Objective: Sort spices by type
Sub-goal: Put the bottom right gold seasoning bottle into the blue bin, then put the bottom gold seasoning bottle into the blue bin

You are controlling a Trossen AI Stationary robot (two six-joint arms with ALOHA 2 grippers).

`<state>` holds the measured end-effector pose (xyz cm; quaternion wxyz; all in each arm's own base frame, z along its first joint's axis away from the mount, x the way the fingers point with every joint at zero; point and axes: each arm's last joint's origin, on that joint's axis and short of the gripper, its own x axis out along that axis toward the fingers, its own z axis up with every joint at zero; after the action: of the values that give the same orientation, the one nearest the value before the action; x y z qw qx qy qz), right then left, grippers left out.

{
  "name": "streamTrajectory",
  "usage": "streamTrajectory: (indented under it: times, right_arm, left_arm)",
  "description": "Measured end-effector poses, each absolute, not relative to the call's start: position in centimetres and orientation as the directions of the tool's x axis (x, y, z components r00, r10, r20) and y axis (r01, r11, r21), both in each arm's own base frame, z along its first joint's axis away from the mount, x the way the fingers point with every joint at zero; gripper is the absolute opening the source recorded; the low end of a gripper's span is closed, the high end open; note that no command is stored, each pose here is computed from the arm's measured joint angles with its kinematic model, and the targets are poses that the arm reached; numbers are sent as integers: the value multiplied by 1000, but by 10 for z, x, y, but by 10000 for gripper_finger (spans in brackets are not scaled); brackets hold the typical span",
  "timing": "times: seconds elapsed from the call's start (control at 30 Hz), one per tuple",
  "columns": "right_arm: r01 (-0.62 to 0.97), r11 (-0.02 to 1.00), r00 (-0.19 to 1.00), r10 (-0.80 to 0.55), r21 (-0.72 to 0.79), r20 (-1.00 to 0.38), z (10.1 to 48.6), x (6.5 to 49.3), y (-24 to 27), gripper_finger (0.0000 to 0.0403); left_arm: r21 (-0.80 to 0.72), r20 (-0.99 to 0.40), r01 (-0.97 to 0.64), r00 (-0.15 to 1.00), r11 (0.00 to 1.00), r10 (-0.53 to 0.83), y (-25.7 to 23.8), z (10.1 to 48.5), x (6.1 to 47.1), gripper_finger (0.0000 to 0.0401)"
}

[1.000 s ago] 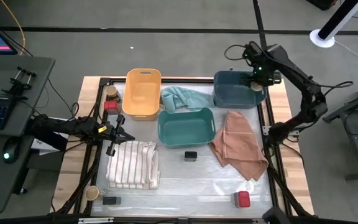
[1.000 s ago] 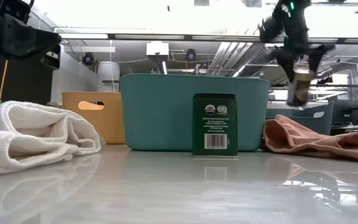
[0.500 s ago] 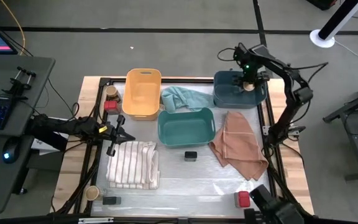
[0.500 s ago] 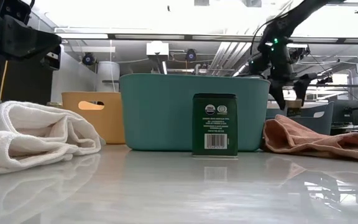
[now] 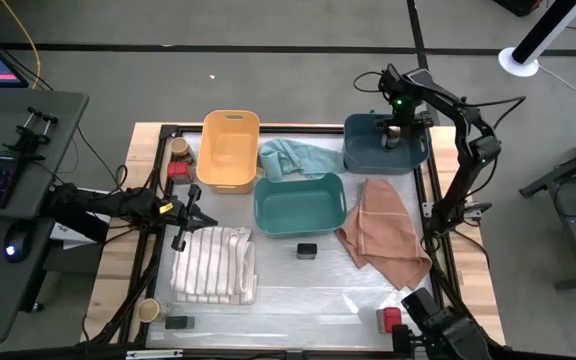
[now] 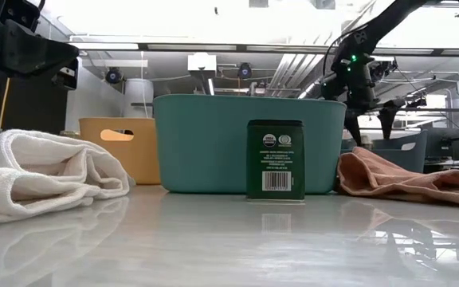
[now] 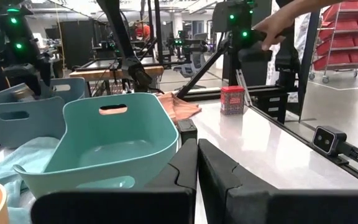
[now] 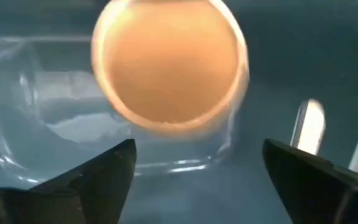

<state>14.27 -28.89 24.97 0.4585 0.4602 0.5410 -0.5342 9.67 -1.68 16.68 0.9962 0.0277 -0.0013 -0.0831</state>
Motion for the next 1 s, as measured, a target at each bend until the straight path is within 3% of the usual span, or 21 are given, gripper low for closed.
streamTrajectory:
  times: [0.37,0.57,0.7,0.83,1.0]
  right_arm:
    - [994,17,-109,-13,-109,-994,279,149,-290,363]
    - [989,140,-25,-88,-38,-996,320,175,-280,363]
    - [967,251,95,-190,45,-977,348,211,-262,364]
    - [902,397,293,-267,172,-918,368,258,-235,364]
    - [728,566,574,-196,387,-795,381,317,-187,364]
  left_arm:
    - [55,-2,165,986,985,-165,-17,167,97,1]
    - [55,-2,165,986,985,-165,-17,167,97,1]
    - [55,-2,165,986,985,-165,-17,167,97,1]
    - [55,-2,165,986,985,-165,-17,167,97,1]
    - [55,-2,165,986,985,-165,-17,167,97,1]
